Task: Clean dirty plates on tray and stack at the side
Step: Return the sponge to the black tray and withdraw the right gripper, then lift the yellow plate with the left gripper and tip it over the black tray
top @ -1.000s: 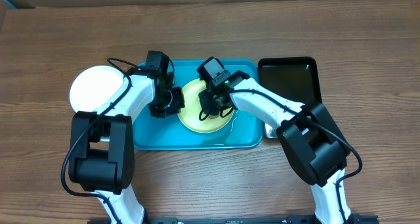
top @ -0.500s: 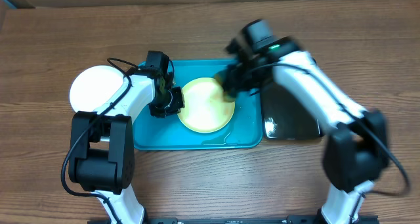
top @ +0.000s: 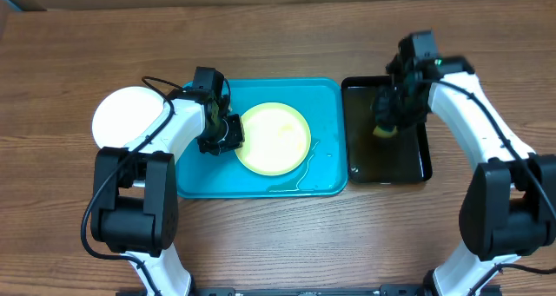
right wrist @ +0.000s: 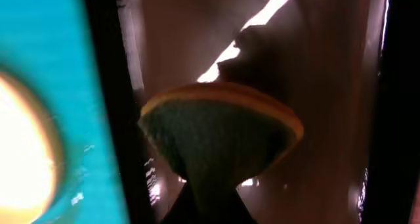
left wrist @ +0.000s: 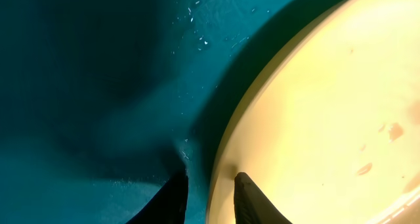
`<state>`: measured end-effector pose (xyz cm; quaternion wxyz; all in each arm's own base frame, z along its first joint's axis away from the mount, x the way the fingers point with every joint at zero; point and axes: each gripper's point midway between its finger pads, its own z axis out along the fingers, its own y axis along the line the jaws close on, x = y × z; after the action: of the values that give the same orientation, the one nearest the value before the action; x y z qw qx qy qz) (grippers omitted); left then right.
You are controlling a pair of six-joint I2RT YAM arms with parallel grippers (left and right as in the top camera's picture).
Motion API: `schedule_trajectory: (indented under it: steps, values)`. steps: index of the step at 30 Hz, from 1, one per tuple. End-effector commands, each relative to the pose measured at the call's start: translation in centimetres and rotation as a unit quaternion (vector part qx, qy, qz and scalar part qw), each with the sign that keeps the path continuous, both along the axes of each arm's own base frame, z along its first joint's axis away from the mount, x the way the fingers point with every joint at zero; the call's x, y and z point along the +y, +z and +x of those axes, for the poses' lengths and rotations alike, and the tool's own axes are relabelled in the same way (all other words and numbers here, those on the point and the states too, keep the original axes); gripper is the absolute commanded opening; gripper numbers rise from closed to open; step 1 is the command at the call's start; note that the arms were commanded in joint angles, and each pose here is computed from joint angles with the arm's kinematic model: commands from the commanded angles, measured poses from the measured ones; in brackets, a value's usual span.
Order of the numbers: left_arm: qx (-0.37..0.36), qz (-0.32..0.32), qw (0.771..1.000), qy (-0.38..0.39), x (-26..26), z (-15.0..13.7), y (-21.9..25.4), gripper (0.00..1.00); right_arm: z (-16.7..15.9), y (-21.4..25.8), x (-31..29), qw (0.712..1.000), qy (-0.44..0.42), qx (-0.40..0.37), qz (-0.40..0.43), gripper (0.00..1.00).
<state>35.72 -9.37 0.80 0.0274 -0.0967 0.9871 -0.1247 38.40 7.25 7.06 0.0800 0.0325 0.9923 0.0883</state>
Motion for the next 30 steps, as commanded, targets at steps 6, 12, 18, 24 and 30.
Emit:
schedule_trajectory:
  steps: [6,12,18,24,30]
  values:
    - [0.015,0.002,1.0,-0.003,-0.2,-0.8,-0.9,0.22,-0.5,-5.1,-0.9,0.999,-0.006,-0.026,-0.018,0.15]
    - [0.015,0.002,1.0,-0.004,-0.2,-0.8,-0.9,0.07,-0.3,-4.7,-0.6,1.0,-0.004,-0.026,-0.009,0.56]
    - [0.013,0.008,1.0,-0.005,0.0,-0.7,-0.7,0.04,1.3,1.7,-1.3,0.999,-0.013,-0.021,-0.023,0.67]
    - [-0.021,0.053,0.998,-0.004,0.6,0.1,1.8,0.04,3.6,7.8,-7.1,0.99,-0.117,-0.053,-0.052,0.95]
    - [-0.092,0.09,0.992,-0.009,-0.6,2.0,7.9,0.04,3.1,8.9,-16.5,0.971,-0.225,-0.06,-0.057,1.0]
